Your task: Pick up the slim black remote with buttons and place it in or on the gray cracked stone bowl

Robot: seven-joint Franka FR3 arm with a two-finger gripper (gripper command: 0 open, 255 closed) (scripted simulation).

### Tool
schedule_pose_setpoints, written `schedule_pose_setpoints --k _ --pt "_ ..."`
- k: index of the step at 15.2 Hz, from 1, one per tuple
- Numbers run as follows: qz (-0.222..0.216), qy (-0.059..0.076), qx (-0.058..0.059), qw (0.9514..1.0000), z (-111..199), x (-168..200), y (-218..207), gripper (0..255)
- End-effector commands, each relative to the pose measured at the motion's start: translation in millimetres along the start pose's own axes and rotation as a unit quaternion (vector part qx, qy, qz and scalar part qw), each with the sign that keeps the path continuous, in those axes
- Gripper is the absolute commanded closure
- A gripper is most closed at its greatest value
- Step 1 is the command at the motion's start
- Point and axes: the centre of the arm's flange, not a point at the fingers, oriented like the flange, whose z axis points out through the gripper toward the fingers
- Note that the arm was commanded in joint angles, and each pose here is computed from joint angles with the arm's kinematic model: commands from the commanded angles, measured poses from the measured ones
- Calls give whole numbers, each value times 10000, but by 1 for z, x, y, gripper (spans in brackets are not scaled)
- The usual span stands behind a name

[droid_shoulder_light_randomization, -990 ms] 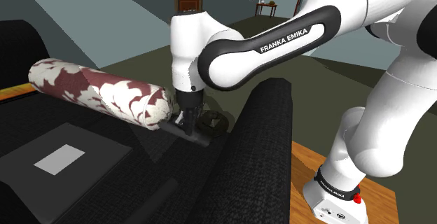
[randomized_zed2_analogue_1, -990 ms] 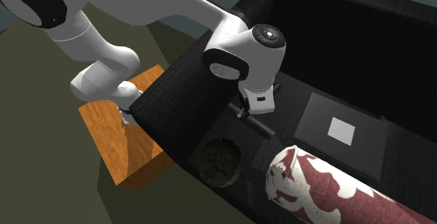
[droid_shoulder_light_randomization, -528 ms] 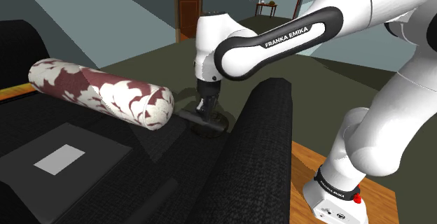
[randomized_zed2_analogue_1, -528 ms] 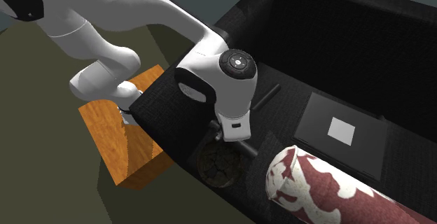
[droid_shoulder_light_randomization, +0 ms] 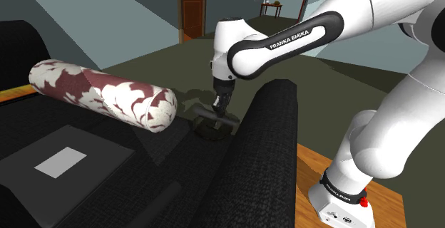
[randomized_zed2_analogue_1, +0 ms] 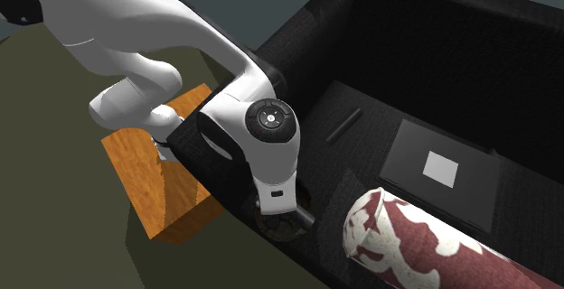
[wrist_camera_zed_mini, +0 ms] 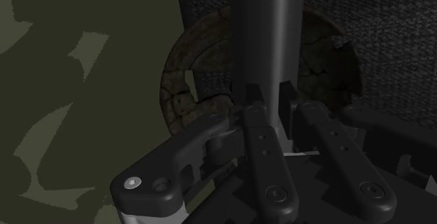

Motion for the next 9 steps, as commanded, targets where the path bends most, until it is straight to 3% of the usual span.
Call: schedule_pose_setpoints --k 1,9 --pt "-3 3 -1 10000 10 -1 2 255" --pt "-3 3 -1 10000 44 -1 1 255"
